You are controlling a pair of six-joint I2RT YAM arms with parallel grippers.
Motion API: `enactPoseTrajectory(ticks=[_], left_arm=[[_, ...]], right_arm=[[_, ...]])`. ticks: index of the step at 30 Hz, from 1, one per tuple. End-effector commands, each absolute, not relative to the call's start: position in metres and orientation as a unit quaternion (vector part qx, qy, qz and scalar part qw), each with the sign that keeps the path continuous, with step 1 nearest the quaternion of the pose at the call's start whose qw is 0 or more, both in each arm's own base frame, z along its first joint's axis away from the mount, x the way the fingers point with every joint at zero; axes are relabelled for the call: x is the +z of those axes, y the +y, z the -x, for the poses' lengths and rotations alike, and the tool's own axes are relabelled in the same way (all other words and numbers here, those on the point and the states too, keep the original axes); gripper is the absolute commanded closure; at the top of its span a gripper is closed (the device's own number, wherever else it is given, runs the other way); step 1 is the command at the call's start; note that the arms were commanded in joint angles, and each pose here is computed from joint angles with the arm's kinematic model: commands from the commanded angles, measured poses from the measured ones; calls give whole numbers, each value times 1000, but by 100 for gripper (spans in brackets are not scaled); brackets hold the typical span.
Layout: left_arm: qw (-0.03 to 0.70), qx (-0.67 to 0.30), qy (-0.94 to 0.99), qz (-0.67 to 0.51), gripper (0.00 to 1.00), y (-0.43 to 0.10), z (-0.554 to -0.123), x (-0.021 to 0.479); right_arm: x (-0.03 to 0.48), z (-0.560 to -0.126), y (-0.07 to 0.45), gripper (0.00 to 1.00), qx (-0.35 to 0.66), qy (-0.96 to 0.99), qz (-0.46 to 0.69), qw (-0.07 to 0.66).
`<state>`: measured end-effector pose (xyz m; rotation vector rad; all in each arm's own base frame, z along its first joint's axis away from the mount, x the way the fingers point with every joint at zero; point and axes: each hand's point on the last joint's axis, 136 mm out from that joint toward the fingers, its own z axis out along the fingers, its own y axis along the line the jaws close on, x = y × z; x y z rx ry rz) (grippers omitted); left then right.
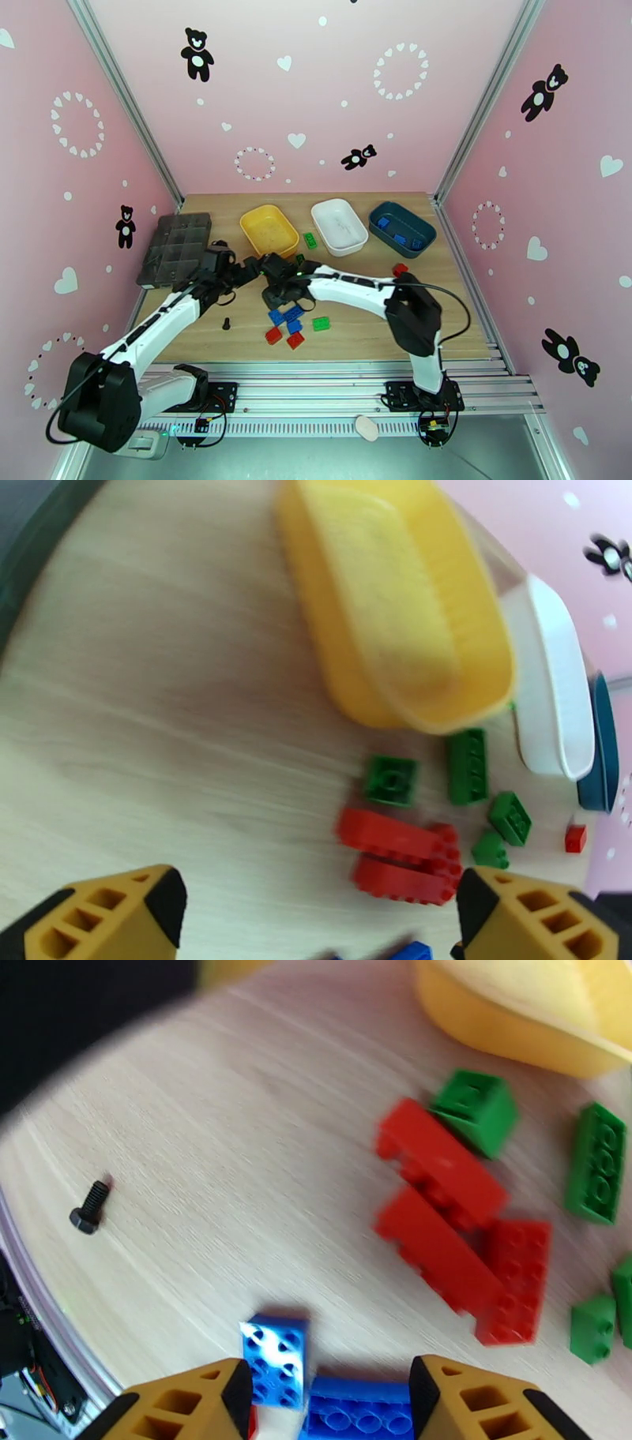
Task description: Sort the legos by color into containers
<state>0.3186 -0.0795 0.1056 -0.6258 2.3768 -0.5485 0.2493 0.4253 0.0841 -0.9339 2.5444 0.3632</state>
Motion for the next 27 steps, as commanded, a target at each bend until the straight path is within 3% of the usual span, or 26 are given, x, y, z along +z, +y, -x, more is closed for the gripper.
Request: enactPoseTrajectory(ticks=[1, 18, 27], left_arm=[[292, -275, 879, 259, 2, -83, -319, 102], [288, -286, 875, 265, 2, -77, -316, 96], [287, -287, 875, 265, 1, -77, -315, 95]], right_arm=[[67, -240, 419, 41, 105, 915, 354, 161], [27, -219, 440, 46, 94, 911, 386, 114], [15, -224, 435, 55, 71, 916, 378, 115]])
